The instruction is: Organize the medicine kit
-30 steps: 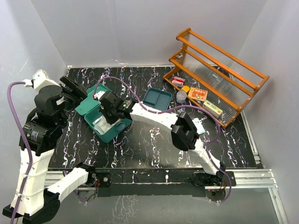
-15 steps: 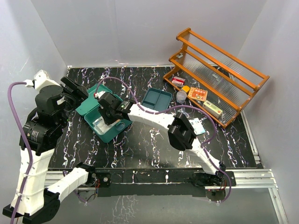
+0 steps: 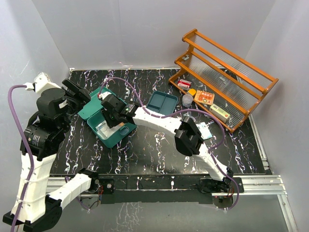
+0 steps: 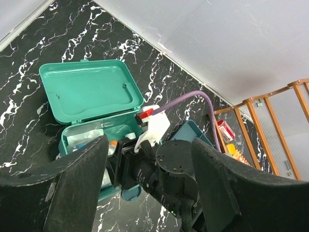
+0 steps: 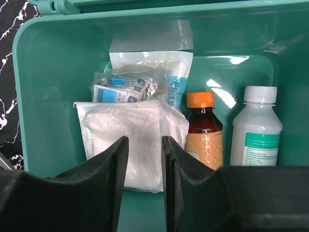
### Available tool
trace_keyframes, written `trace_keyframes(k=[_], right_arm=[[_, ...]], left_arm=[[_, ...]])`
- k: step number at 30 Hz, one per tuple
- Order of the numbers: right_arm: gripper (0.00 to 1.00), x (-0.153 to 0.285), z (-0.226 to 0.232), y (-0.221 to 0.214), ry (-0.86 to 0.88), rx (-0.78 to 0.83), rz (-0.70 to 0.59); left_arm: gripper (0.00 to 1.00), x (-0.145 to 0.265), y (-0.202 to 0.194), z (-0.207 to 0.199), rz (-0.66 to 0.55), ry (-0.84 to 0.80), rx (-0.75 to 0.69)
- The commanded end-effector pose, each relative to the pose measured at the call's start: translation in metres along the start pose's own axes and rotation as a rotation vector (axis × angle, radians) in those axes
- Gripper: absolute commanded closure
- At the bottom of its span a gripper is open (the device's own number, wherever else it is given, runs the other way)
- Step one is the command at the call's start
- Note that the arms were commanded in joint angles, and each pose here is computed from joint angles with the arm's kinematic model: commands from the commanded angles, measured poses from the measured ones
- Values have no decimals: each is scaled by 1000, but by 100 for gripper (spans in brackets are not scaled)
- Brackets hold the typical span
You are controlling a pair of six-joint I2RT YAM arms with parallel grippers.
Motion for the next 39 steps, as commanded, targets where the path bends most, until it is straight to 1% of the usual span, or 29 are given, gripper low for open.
trace_keyframes(k=[1,11,17,22,25,29,33,39], right_arm=[[68,30,29,39,99,-4,-118],[67,-3,32,15,104,29,-74],[69,-19,38,4,136,8,-40],[70,-18,43,9,149,-24,-61],[70,-3,52,26,169,-44,-109],[64,30,59,59,187,-82,-201],[59,63,51,85,188,-124,-262],[55,109,30,105,178,-141,-331]], left_arm=[[32,-1,6,0,-26,7,1],[32,-6,-2,-4,14,0,-4],[32,-7,-2,-6,26,-3,-10],[32,-7,-2,-7,33,-7,-14],[32,-6,-1,-8,32,-10,-17],[31,-6,5,-9,11,-17,-28],[30,-7,15,-13,-25,-29,-36],[29,-11,25,-21,-81,-72,-60]])
Point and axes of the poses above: each gripper's point midway between its finger pads, its own x axis back along the fingers, its own z axis along the line the jaws close on, y = z × x, the point moved 2 cm from there along x, back along the fingers, and after that the axes turned 14 degrees about -x, right-handed, at the moved point
